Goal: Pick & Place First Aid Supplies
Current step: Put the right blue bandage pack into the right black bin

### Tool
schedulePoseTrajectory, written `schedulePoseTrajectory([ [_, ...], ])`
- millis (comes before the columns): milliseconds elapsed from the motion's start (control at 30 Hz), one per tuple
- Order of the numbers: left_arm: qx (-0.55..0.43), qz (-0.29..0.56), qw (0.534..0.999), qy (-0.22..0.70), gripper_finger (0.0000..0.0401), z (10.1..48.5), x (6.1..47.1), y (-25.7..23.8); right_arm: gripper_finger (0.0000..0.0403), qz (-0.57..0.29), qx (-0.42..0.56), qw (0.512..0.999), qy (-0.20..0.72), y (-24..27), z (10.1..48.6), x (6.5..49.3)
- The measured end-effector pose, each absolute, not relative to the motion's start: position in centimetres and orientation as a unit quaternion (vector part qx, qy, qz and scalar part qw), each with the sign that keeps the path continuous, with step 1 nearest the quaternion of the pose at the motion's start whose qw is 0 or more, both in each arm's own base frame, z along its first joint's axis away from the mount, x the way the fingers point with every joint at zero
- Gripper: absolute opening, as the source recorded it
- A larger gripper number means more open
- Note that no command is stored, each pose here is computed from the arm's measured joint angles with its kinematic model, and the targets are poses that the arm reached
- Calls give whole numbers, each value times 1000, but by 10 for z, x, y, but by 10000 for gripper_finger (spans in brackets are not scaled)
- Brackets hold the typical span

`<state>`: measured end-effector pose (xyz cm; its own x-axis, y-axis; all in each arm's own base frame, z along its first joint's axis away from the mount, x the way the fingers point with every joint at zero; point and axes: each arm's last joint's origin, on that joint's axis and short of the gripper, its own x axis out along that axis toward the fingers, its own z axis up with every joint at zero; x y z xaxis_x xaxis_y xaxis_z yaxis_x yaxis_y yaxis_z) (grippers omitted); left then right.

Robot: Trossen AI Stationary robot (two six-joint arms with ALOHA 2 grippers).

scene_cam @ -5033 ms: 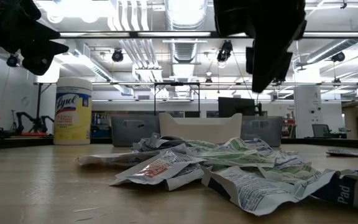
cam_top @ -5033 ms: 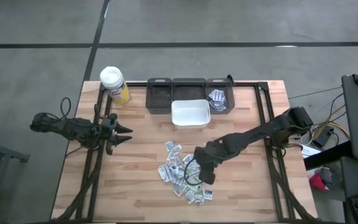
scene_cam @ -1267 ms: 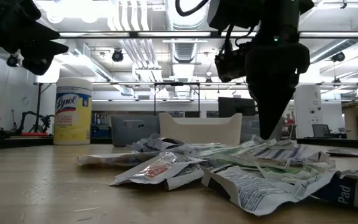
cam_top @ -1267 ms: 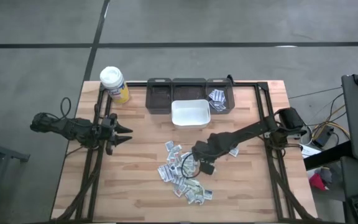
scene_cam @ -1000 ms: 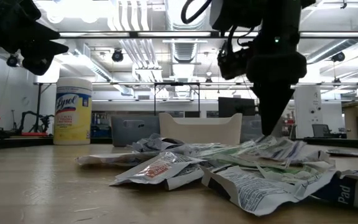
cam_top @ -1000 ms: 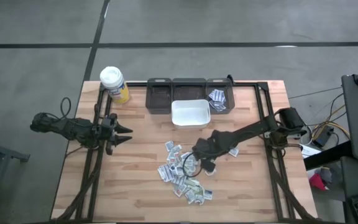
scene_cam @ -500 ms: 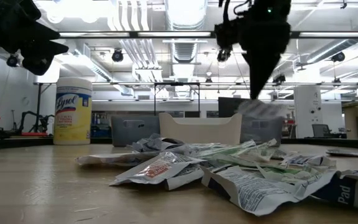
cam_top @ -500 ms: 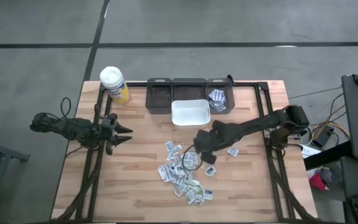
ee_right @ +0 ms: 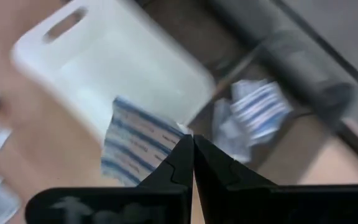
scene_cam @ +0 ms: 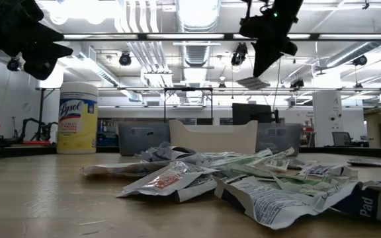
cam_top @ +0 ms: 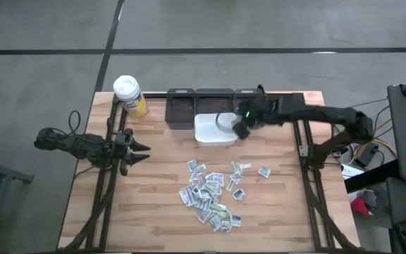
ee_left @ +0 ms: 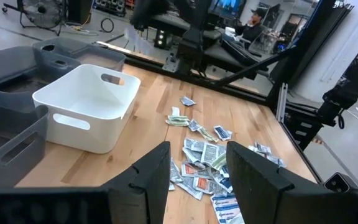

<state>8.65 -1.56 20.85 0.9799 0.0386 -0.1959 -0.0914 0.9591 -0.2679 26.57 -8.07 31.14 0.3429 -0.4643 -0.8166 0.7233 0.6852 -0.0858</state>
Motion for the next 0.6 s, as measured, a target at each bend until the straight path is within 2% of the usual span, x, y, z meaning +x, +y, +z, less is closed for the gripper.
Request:
schedulePoseTrajectory([
  [300,-139,33,985,95,161,208,87,-16,8,-449,163,786,393,-160,323,229],
  [600,-139,33,985,95,161,208,87,-16,8,-443,227,763,411,-221,289,223],
])
